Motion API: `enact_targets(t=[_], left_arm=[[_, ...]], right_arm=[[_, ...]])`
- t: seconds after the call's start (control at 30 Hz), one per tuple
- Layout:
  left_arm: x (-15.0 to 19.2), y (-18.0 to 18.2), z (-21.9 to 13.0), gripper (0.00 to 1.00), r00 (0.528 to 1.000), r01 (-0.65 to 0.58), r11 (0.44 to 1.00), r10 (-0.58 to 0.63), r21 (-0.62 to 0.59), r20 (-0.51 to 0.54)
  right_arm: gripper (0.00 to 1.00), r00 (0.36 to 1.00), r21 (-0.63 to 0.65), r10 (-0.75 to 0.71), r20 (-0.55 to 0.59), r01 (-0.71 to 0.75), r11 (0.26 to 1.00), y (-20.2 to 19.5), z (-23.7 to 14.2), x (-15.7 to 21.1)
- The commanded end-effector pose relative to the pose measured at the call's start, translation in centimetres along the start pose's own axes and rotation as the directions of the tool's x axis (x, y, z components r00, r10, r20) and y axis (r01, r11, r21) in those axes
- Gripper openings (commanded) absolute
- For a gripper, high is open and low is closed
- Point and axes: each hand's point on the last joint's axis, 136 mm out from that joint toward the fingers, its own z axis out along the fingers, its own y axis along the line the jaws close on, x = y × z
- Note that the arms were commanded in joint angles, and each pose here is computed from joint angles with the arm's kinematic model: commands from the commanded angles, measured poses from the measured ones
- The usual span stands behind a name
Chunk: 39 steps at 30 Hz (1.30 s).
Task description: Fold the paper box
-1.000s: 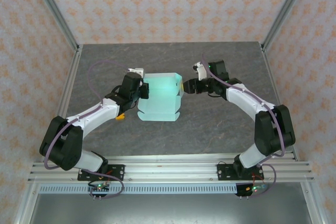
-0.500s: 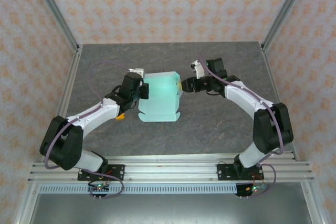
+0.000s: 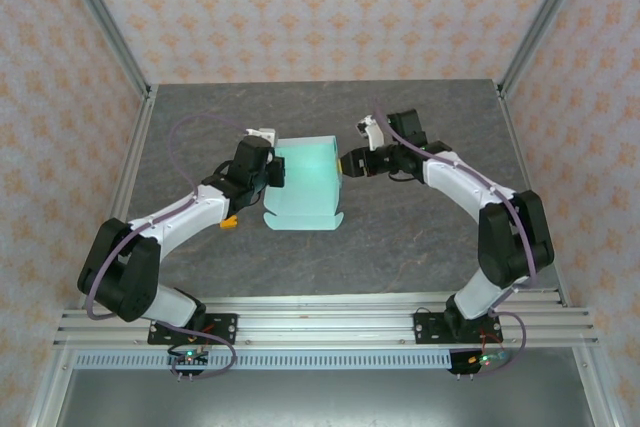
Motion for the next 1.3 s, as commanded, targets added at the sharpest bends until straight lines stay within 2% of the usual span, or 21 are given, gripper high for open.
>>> enact_targets(t=[0.0, 0.07, 0.27, 0.37, 0.53, 0.8, 0.93, 1.03, 1.1, 1.17, 1.27], left_arm=[[-0.8, -2.0, -0.3, 0.0, 0.999, -0.038, 0.998, 0.037, 0.058, 0.008], [-0.9, -1.5, -0.3, 0.0, 1.0, -0.029, 0.999, 0.028, 0.033, 0.011], [-0.9, -0.7, -0.4, 0.0, 1.0, -0.009, 1.0, 0.009, -0.014, 0.015], [-0.8, -0.7, -0.3, 0.0, 1.0, -0.004, 1.0, 0.004, -0.013, 0.013], [-0.9, -0.8, -0.2, 0.0, 1.0, 0.007, 1.0, -0.007, -0.01, 0.013], [-0.9, -0.9, -0.2, 0.0, 1.0, 0.014, 1.0, -0.014, -0.003, 0.016], [-1.0, -1.0, -0.3, 0.0, 1.0, 0.019, 1.0, -0.019, 0.005, 0.018], [-1.0, -1.0, -0.4, 0.0, 1.0, 0.019, 1.0, -0.019, 0.003, 0.019], [-1.2, -0.9, -0.5, 0.0, 0.999, 0.023, 1.0, -0.023, 0.0, 0.025], [-1.3, -1.0, -0.6, 0.0, 0.999, 0.03, 1.0, -0.03, 0.003, 0.03], [-1.5, -1.1, -0.6, 0.0, 0.999, 0.041, 0.999, -0.041, 0.005, 0.031]], right_arm=[[0.53, 1.0, 0.11, -0.003, 0.013, 0.002, 0.994, -1.0, 0.0, -1.1], [0.55, 0.999, 0.237, 0.049, 0.017, -0.052, 0.97, -2.9, -1.3, -0.9], [0.6, 0.971, 0.292, 0.215, 0.103, -0.236, 0.927, -2.9, -5.1, 1.2], [0.61, 0.938, 0.25, 0.32, 0.134, -0.345, 0.905, -1.8, -5.5, 2.8], [0.63, 0.858, 0.125, 0.482, 0.178, -0.505, 0.854, 0.4, -3.5, 5.3], [0.65, 0.801, 0.041, 0.545, 0.247, -0.571, 0.82, 2.4, -2.3, 6.3], [0.56, 0.764, -0.026, 0.589, 0.263, -0.604, 0.796, 2.6, -1.2, 5.4], [0.37, 0.728, -0.073, 0.63, 0.271, -0.637, 0.768, 2.6, -0.7, 5.2], [0.27, 0.702, -0.106, 0.655, 0.278, -0.655, 0.748, 2.7, -0.6, 5.3], [0.25, 0.688, -0.122, 0.667, 0.285, -0.665, 0.737, 2.8, -0.6, 5.3], [0.29, 0.687, -0.105, 0.665, 0.292, -0.668, 0.737, 2.9, -0.6, 5.7]])
